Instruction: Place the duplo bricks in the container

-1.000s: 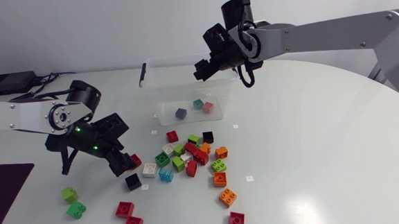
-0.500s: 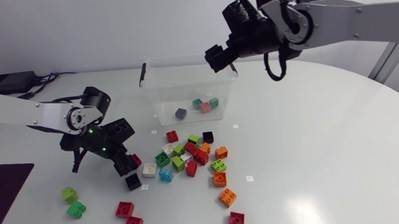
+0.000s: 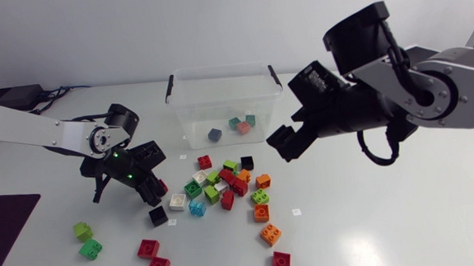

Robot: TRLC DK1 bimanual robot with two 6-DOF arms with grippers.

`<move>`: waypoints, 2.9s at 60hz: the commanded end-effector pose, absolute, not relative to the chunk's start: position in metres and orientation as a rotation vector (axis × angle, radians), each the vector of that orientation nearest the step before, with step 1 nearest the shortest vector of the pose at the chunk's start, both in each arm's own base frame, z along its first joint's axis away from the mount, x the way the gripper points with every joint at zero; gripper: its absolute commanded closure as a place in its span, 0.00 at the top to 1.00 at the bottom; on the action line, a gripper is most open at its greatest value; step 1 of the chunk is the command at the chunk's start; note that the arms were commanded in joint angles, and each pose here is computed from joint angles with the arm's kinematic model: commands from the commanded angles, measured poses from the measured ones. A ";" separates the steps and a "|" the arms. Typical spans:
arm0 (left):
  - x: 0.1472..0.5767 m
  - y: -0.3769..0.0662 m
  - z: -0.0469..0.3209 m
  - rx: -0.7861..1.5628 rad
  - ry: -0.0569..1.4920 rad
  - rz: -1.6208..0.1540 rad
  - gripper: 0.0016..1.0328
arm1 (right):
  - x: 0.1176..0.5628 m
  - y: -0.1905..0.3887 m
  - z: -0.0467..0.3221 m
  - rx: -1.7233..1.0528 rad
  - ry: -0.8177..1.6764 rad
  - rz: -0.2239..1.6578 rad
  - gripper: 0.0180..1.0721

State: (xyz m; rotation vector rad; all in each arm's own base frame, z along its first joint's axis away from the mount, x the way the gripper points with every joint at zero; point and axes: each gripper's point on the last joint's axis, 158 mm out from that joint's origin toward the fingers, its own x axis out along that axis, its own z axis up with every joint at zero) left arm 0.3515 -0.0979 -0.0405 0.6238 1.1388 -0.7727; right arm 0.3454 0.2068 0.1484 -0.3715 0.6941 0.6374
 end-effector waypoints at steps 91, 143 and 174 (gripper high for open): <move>0.408 -0.134 0.181 0.436 0.576 -0.645 0.18 | 0.357 0.228 -0.039 -0.384 1.192 0.446 0.59; 0.485 -0.211 0.198 0.314 0.473 -0.666 0.18 | 0.386 0.198 0.067 -0.307 0.978 0.409 0.31; 0.544 -0.206 0.166 0.272 0.520 -0.547 0.82 | 0.421 0.218 0.140 -0.251 0.808 0.428 0.31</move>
